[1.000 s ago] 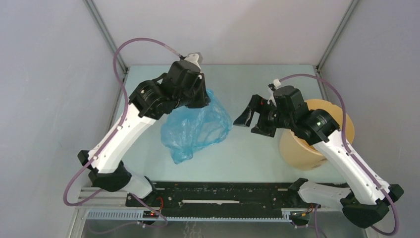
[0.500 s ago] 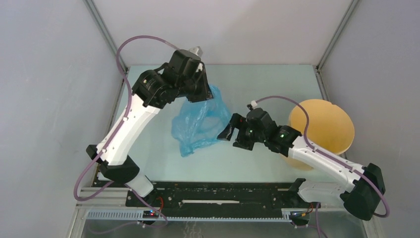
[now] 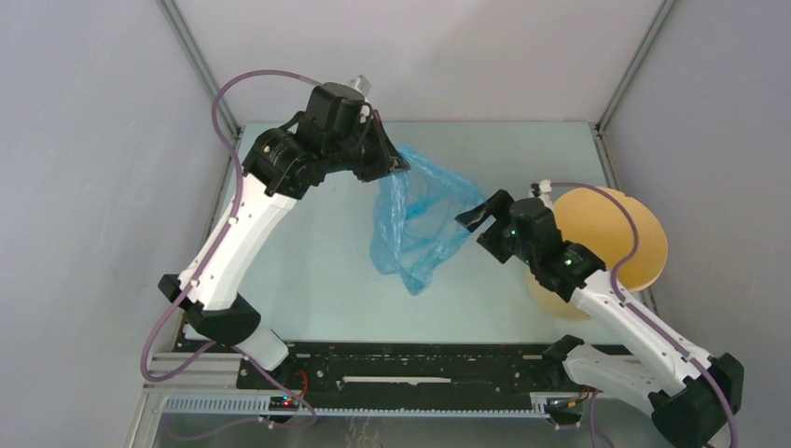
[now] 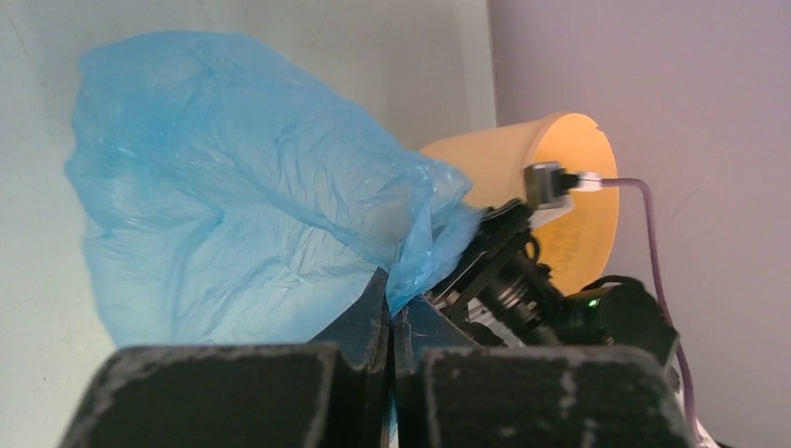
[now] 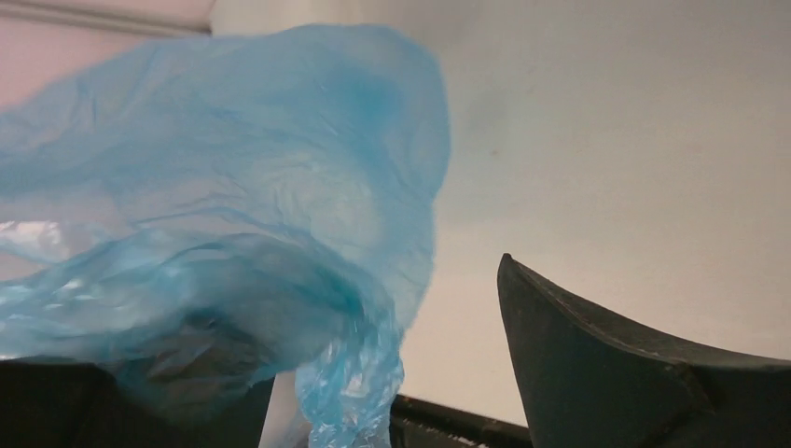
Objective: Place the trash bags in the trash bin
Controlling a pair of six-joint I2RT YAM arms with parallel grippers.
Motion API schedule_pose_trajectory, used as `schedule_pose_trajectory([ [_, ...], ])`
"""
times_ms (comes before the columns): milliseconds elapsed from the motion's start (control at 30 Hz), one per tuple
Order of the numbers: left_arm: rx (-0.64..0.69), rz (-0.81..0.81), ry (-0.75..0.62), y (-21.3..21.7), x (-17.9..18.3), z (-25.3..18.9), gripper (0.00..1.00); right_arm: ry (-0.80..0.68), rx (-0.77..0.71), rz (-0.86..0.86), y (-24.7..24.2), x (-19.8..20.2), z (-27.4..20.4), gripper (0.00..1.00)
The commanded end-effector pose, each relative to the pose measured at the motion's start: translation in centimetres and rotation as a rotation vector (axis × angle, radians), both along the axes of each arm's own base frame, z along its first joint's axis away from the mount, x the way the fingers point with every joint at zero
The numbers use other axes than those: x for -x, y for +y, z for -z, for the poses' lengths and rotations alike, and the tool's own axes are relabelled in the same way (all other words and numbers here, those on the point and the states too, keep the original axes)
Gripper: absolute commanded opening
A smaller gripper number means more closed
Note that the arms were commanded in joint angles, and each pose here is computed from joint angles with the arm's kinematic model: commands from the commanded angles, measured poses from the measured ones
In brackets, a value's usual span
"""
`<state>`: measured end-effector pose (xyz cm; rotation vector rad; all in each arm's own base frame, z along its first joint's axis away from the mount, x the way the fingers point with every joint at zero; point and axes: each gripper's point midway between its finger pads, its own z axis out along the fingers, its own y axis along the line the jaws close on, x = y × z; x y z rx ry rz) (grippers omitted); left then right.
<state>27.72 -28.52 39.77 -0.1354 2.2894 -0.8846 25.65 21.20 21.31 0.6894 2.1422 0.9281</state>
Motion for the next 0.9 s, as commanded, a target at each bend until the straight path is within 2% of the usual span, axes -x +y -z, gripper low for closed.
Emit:
schedule_pose_trajectory([
  [0,0.065,-0.045,-0.005,1.2,-0.4,-0.8,0.00,-0.027,0.112,-0.014,-3.3,0.4,-1.3,0.88],
  [133,0.102,-0.017,0.022,0.1,-0.6,-0.2,0.00,0.039,0.106,-0.033,-2.5,2.2,-0.5,0.96],
  [267,0.150,0.011,0.038,-1.0,-0.6,-0.4,0.00,0.069,0.089,-0.016,-0.8,1.8,0.3,0.97],
  [367,0.159,0.018,0.028,-1.1,-0.6,-0.8,0.00,0.119,0.109,0.039,-0.5,1.1,1.7,0.95],
  [567,0.137,0.024,0.027,-0.6,-0.1,-0.1,0.00,0.127,0.304,0.079,-2.3,0.0,1.8,0.94],
  [767,0.101,0.020,0.022,0.0,0.0,1.1,0.00,0.194,0.480,0.096,-5.1,1.8,1.8,0.88],
  [867,0.090,0.012,0.013,0.4,-0.3,1.1,0.00,0.189,0.488,0.056,-5.2,3.3,0.9,0.80],
])
